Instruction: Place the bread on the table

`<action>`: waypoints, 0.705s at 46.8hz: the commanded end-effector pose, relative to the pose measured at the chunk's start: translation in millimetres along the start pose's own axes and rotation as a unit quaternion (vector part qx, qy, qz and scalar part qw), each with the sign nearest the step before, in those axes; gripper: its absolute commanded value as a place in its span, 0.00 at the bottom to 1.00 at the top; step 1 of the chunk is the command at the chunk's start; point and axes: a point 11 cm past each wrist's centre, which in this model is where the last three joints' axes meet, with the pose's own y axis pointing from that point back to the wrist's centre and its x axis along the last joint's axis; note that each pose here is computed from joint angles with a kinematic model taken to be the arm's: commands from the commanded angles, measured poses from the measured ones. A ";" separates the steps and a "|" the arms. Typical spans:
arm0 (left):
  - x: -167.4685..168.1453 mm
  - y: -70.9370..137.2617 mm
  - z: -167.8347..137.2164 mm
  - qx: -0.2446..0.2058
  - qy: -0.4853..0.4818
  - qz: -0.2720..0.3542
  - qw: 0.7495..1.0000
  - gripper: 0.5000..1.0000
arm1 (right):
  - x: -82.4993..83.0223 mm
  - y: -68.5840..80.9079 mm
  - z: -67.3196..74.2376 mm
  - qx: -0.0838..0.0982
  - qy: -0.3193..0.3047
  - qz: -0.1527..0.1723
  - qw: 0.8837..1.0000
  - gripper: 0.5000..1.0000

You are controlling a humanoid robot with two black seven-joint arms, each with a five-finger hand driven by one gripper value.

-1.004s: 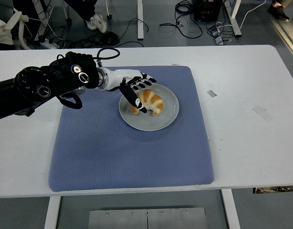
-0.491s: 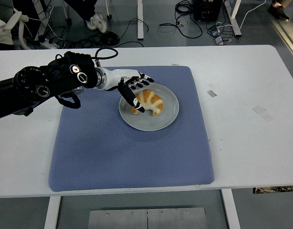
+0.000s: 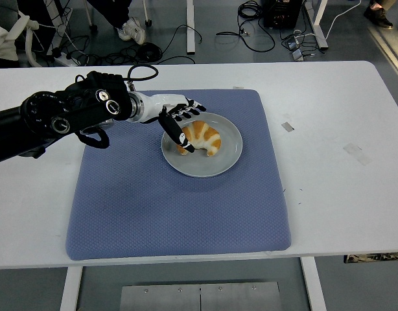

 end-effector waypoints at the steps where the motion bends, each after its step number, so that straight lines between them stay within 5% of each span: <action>1: -0.1 -0.5 0.7 0.000 0.000 0.001 1.000 0.98 | 0.0 0.0 0.0 0.000 0.000 0.000 1.000 1.00; 9: 1.8 -0.3 1.4 -0.001 0.000 0.008 1.000 0.96 | 0.0 0.0 0.0 0.000 0.000 0.000 1.000 1.00; 33: 2.9 -0.4 -0.8 0.004 -0.009 0.015 1.000 0.64 | 0.0 0.0 0.0 0.000 0.000 0.000 1.000 1.00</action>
